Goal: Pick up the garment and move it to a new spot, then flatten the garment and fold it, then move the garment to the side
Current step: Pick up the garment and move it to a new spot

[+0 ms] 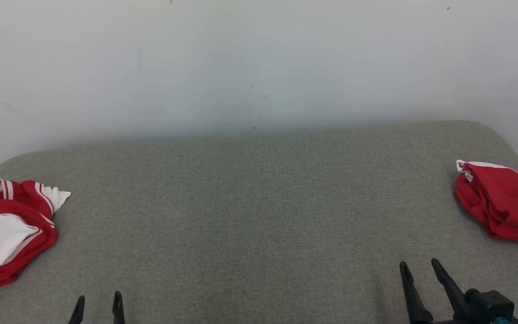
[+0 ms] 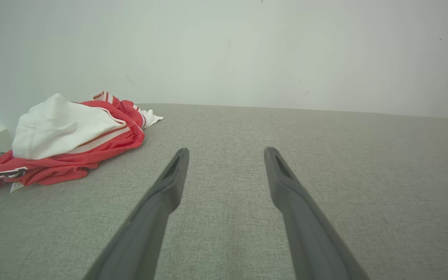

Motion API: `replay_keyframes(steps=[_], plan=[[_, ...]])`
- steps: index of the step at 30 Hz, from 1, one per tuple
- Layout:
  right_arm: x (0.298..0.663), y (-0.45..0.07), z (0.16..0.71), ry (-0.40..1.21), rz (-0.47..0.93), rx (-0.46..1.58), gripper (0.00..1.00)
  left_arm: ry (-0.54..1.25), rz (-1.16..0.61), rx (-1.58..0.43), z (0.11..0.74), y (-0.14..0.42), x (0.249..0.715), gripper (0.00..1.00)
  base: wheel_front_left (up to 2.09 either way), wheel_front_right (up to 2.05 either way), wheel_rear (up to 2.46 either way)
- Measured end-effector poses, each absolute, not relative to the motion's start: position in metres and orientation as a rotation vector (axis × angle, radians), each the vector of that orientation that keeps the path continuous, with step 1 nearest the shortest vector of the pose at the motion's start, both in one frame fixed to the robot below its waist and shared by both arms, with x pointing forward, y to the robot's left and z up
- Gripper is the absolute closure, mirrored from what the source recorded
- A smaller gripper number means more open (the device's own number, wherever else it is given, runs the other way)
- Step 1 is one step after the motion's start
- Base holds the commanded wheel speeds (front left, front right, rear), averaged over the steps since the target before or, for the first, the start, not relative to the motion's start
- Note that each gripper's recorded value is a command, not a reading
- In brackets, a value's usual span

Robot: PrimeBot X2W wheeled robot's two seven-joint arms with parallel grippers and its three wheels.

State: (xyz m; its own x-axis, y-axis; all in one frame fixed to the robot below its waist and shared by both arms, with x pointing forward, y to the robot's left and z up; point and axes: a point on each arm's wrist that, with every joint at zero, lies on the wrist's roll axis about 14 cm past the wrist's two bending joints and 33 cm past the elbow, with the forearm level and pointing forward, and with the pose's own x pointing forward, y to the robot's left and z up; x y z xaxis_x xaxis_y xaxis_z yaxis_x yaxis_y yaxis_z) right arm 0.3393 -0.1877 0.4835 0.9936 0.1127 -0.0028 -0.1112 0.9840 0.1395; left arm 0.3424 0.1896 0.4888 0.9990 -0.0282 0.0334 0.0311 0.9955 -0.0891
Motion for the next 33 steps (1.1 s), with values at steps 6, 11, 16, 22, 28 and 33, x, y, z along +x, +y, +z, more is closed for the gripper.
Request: replay_keyframes(steps=[6, 11, 16, 22, 28, 33], plan=[[0.338, -0.188, 0.482, 0.012, 0.11, 0.142, 0.0, -0.034, -0.034, -0.092, 0.49, 0.188, 0.343, 0.0, 0.0, 0.0, 0.0], [0.338, -0.185, 0.482, 0.013, 0.115, 0.15, 0.0, -0.04, -0.033, -0.094, 0.491, 0.188, 0.342, 0.0, 0.0, 0.0, 0.0], [0.339, -0.184, 0.481, 0.017, 0.118, 0.154, 0.0, -0.041, -0.02, -0.099, 0.491, 0.192, 0.338, 0.0, 0.0, 0.0, 0.0], [0.345, -0.167, 0.48, 0.025, 0.166, 0.154, 0.0, -0.039, 0.038, -0.099, 0.489, 0.21, 0.327, 0.0, 0.0, 0.0, 0.0], [0.354, -0.138, 0.48, 0.034, 0.25, 0.159, 0.0, -0.047, 0.115, -0.093, 0.489, 0.233, 0.311, 0.0, 0.0, 0.0, 0.0], [0.36, -0.11, 0.479, 0.044, 0.323, 0.167, 0.0, -0.048, 0.195, -0.091, 0.487, 0.256, 0.292, 0.0, 0.0, 0.0, 0.0]])
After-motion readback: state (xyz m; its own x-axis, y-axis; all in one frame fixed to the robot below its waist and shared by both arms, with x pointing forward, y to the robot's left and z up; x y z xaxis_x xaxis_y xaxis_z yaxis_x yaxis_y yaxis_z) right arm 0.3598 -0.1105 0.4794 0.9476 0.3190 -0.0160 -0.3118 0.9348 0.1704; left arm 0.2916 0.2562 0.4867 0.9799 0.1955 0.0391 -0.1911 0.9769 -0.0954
